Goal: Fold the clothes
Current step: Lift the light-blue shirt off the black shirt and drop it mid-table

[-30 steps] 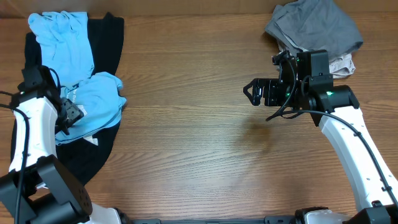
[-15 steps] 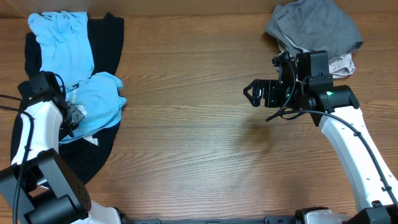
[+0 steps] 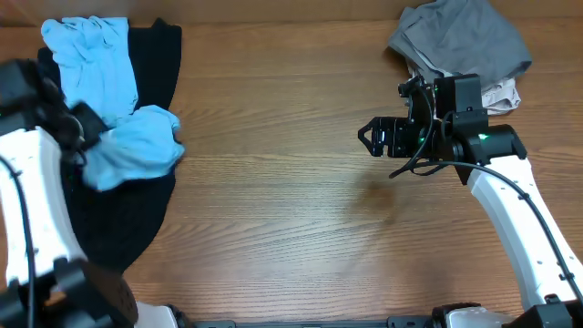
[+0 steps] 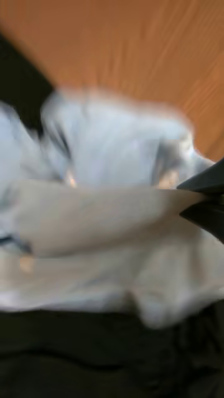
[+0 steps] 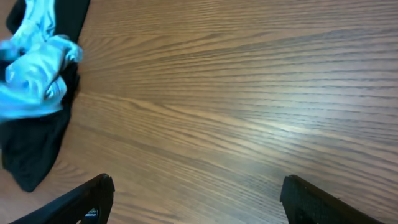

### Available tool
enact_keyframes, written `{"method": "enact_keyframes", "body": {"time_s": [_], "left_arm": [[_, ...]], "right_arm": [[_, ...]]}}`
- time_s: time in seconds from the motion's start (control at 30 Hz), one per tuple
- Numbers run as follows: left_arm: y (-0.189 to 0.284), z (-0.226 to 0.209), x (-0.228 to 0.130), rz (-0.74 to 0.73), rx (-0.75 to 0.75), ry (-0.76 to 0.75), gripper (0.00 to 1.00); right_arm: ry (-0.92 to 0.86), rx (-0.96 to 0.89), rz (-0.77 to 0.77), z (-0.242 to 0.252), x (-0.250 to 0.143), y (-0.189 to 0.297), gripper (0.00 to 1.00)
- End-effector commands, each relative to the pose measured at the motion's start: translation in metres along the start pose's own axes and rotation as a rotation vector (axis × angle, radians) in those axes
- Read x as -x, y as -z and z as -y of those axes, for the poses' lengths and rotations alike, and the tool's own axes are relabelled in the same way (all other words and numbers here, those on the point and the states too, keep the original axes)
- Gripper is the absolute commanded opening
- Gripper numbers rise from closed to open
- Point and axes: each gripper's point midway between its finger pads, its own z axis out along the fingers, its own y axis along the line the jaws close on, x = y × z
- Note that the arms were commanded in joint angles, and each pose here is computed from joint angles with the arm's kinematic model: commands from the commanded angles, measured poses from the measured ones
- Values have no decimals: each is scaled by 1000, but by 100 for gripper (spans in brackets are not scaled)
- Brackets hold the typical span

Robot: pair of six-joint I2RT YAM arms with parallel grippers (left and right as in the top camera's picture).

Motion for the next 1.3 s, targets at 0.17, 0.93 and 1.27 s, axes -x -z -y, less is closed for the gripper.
{"method": "enact_keyframes", "body": {"time_s": [0.17,0.93,1.27], "left_arm": [[189,115,33,347,-526,-191,4],[395,324,-64,550,-1396,-431,4],[253,345,-108,238,-1079,-619,4]], "right_arm": [[115,79,221,-57,48,86,91],[-10,-78,427,-38,14,221,100],[-65,-93,311,-20,11,195,100]]}}
